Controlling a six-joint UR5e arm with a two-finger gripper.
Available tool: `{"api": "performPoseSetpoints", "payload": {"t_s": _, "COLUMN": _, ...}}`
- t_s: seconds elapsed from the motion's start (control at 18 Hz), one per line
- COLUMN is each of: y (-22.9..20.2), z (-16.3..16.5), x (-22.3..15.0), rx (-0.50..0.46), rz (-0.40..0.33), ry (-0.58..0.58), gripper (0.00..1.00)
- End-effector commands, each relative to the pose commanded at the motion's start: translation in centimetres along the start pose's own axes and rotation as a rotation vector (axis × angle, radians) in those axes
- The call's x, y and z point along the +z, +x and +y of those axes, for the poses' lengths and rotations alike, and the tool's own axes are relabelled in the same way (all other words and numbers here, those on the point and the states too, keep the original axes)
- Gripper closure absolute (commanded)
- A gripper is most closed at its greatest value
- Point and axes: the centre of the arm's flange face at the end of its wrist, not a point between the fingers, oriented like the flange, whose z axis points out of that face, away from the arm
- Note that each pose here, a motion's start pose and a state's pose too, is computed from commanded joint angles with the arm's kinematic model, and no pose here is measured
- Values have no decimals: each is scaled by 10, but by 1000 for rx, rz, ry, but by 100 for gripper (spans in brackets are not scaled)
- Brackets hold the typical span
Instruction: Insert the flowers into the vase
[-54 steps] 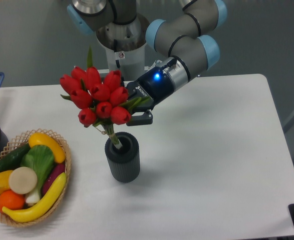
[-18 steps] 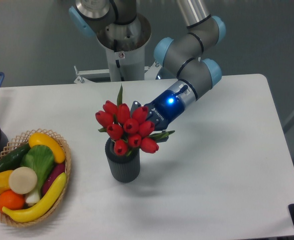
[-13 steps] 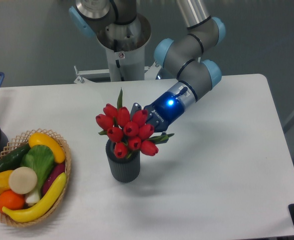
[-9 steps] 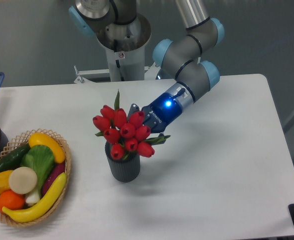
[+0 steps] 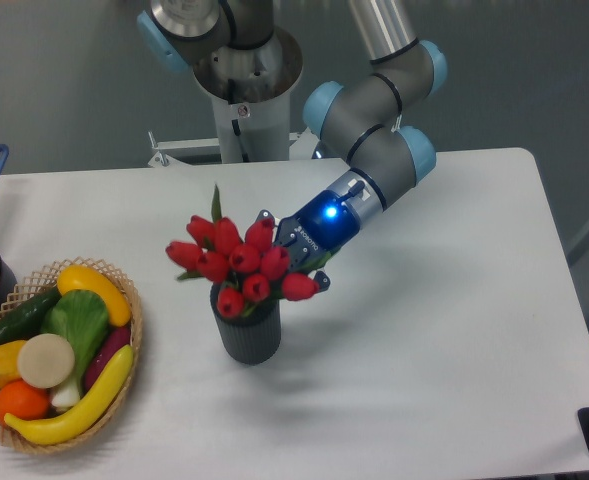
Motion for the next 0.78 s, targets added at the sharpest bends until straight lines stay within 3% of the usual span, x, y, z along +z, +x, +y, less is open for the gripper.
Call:
{"api": "performPoseSetpoints", "payload": {"t_s": 0.11, "y": 0, "z": 1, "x": 0, "rx": 6, "rz": -3, "ry": -24, "gripper": 8}}
{"api": "performPoseSetpoints", "payload": {"t_s": 0.28, "y": 0, "z": -1, "x": -1, "rx": 17, "rz": -7, "ry": -52, "gripper": 1}}
{"api": "performPoseSetpoints", "payload": {"t_s": 0.78, "y": 9, "z": -21, "x": -11, "rx": 93, "rz": -48, "ry": -231, "gripper": 0}}
